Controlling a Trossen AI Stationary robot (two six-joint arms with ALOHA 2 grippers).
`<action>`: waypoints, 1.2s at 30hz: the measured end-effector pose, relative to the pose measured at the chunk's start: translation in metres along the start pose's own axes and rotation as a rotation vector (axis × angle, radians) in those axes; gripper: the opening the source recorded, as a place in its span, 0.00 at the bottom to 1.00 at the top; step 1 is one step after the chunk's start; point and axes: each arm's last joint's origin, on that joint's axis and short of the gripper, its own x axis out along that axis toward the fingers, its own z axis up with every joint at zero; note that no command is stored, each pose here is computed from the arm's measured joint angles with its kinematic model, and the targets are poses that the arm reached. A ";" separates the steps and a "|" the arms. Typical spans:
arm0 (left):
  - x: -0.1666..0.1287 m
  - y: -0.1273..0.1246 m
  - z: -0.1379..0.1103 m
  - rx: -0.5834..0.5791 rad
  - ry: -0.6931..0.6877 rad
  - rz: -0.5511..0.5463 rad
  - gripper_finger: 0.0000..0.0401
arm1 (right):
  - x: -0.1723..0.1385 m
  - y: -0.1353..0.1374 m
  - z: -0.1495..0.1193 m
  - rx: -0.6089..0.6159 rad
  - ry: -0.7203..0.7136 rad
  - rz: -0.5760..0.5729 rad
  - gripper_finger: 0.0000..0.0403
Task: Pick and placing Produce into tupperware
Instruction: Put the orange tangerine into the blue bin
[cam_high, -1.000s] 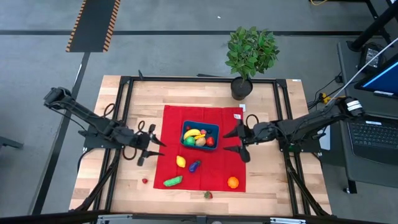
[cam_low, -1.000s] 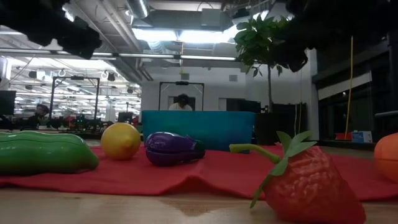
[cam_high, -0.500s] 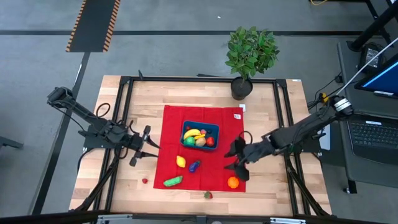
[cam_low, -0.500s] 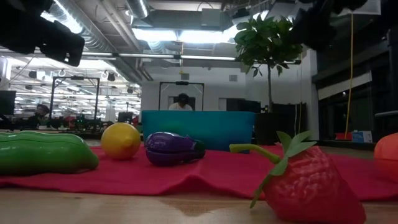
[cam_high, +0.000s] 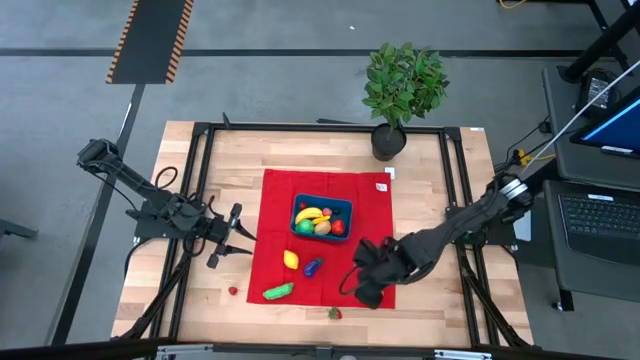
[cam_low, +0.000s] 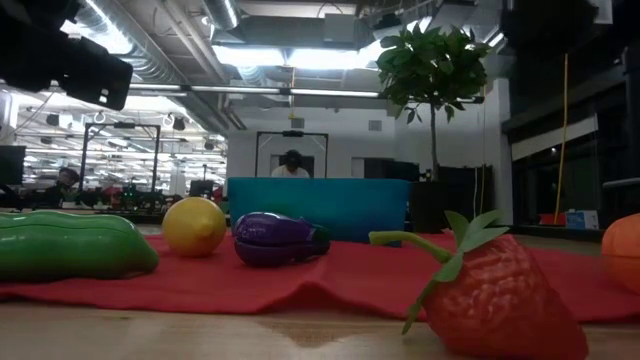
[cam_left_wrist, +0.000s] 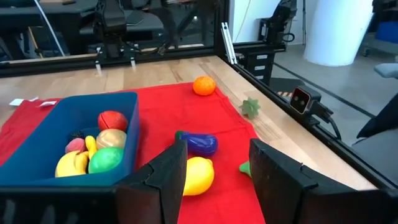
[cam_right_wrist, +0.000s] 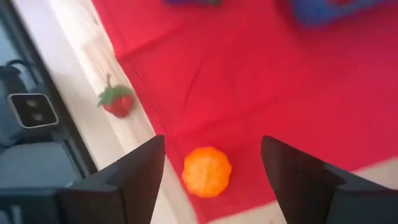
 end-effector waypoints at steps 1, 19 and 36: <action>0.000 0.000 0.000 0.001 0.003 0.000 0.41 | 0.003 0.002 0.000 0.030 0.028 -0.012 0.66; 0.000 0.000 -0.006 0.017 0.065 0.004 0.41 | 0.042 0.012 -0.006 0.190 0.227 -0.029 0.66; 0.000 0.000 -0.006 -0.005 0.065 0.004 0.41 | 0.043 0.016 -0.003 0.190 0.198 0.018 0.66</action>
